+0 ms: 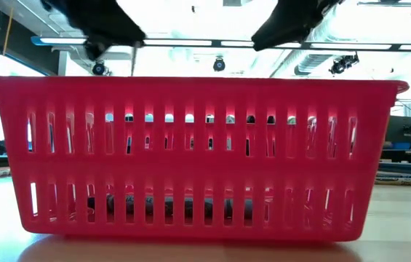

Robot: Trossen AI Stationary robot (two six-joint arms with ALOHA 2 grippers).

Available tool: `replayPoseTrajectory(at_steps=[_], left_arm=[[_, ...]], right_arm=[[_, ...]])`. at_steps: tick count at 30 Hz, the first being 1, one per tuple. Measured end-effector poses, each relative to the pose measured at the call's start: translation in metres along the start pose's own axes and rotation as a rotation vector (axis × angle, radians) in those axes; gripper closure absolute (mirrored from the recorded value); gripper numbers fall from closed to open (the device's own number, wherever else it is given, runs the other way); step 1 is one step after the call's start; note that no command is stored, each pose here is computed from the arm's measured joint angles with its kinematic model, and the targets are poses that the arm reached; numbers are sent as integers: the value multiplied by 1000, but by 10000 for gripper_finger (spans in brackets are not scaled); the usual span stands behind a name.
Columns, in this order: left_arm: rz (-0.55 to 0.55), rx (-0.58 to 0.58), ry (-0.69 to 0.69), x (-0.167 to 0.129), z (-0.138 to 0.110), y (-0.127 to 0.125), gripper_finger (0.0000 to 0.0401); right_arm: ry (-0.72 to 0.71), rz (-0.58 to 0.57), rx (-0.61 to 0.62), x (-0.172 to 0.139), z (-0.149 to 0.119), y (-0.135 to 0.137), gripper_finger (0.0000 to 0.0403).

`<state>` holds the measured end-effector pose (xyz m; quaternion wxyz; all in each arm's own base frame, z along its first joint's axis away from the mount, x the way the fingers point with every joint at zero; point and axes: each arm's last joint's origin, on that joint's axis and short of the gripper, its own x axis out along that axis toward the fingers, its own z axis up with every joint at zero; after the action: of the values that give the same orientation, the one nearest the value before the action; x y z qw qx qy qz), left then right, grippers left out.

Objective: Sort crayons
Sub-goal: Put the gray crayon into the orange bin

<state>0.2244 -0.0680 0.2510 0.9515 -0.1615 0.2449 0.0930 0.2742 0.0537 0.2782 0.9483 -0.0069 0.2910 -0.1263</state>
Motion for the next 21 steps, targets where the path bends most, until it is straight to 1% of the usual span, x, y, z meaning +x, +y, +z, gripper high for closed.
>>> replayPoseTrajectory(at_steps=[5, 10, 12, 15, 17, 21], left_arm=[[-1, -114, 47, -23, -6, -26, 398], [-40, -239, 102, -42, -27, -48, 397], [-70, -317, 120, -48, -36, -58, 397], [-80, -419, 146, -57, -51, -70, 397], [-73, -496, 154, -60, -62, -77, 397], [4, -607, 214, -64, -88, -83, 397]], right_arm=[[14, -5, -6, 0, -1, -1, 270], [13, -6, -28, 0, -1, -1, 270], [18, -7, -40, 0, -2, -1, 270], [34, -10, -49, 0, -3, -1, 270], [45, -12, -56, 0, -5, -1, 270], [52, -14, -60, 0, -5, -2, 270]])
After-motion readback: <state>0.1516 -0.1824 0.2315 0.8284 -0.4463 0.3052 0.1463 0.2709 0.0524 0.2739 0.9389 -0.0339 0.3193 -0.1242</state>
